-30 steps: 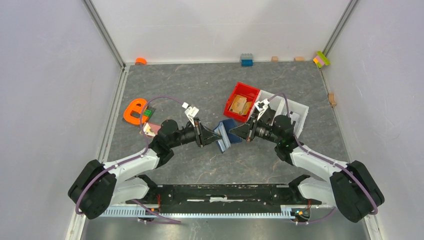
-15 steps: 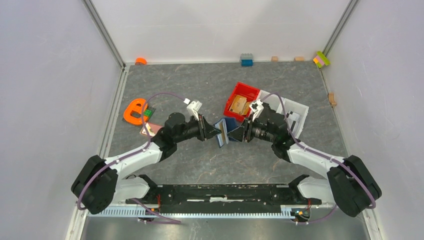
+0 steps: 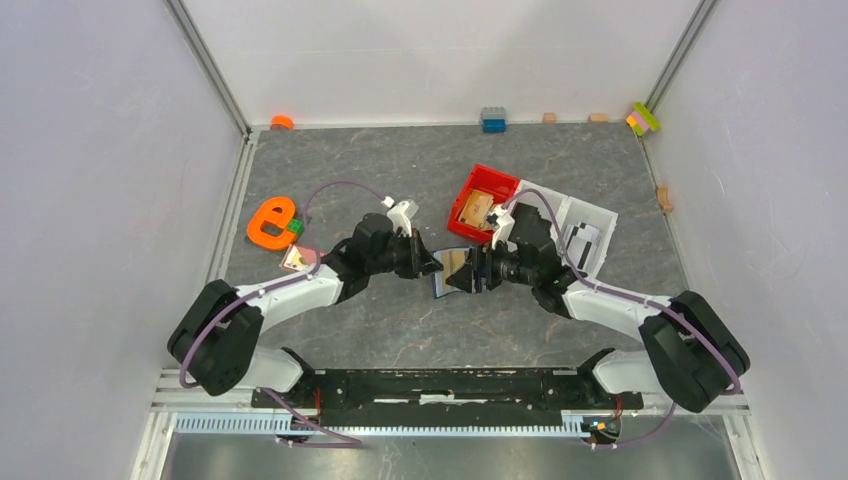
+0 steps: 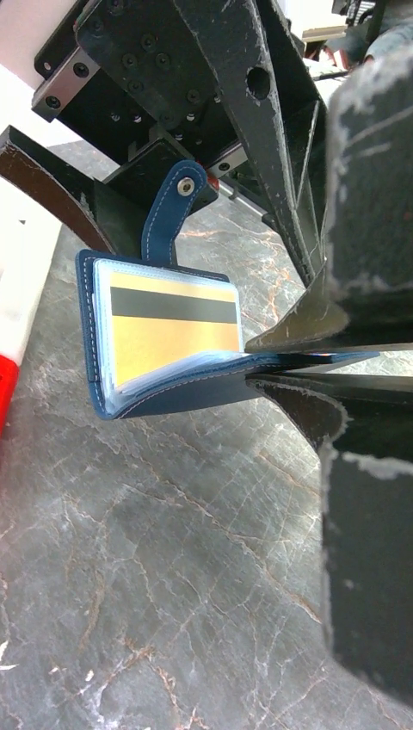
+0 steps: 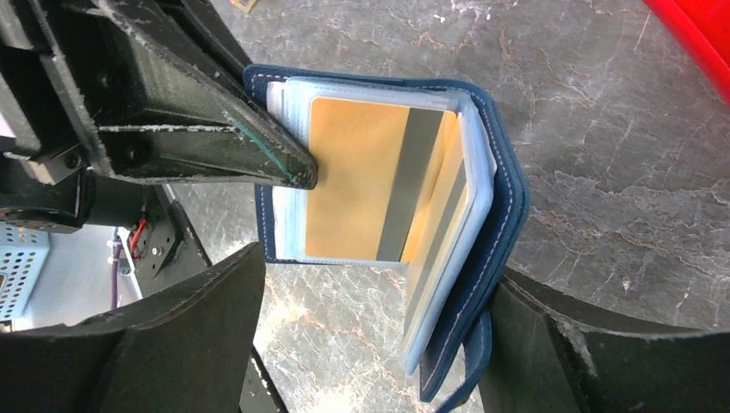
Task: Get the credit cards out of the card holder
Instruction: Open the card holder at the center of the board.
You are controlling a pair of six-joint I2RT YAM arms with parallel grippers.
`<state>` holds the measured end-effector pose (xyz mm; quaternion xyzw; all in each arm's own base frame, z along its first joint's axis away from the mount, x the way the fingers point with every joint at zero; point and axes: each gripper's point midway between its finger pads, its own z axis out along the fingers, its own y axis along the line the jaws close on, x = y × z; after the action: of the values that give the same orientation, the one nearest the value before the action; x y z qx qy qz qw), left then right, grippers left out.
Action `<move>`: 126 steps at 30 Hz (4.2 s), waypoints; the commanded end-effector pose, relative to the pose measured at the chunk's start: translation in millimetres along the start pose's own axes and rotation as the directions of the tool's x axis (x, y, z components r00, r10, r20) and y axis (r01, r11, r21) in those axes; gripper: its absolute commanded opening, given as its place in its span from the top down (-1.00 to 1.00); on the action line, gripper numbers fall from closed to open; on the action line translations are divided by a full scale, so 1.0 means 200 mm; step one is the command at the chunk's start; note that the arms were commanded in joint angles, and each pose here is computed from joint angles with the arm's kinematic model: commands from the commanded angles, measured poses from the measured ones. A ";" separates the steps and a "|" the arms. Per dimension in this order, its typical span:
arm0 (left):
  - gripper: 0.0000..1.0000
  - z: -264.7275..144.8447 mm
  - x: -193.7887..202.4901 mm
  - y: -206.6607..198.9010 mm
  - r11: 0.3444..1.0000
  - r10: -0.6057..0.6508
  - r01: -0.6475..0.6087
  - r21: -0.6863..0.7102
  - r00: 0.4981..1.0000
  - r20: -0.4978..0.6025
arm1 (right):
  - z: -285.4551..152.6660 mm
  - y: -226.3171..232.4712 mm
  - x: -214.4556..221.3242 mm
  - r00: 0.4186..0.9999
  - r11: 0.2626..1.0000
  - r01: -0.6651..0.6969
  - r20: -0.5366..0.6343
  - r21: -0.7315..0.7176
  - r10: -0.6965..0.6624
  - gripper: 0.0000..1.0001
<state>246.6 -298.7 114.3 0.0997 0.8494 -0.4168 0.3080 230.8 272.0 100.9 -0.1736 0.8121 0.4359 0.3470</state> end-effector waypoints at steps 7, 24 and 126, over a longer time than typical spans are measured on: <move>0.93 0.06 -0.02 -0.02 1.000 0.016 -0.015 0.006 0.998 -0.056 | 0.07 -0.05 -0.06 0.997 0.995 0.073 -0.003 0.074 -0.073 -0.26; 0.64 0.12 0.03 0.02 1.000 -0.010 0.008 -0.018 0.992 -0.130 | 0.13 -0.11 0.00 0.995 0.989 0.076 -0.071 0.124 -0.068 -0.15; 0.83 0.17 0.11 0.20 0.983 -0.080 0.035 -0.182 0.966 -0.244 | 0.15 -0.10 0.03 0.986 0.983 0.125 -0.125 0.138 -0.108 -0.44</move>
<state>262.0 -303.1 54.2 0.0832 0.9220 -0.3298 0.1848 238.2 279.3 64.2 -0.2113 0.8553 0.3538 0.3141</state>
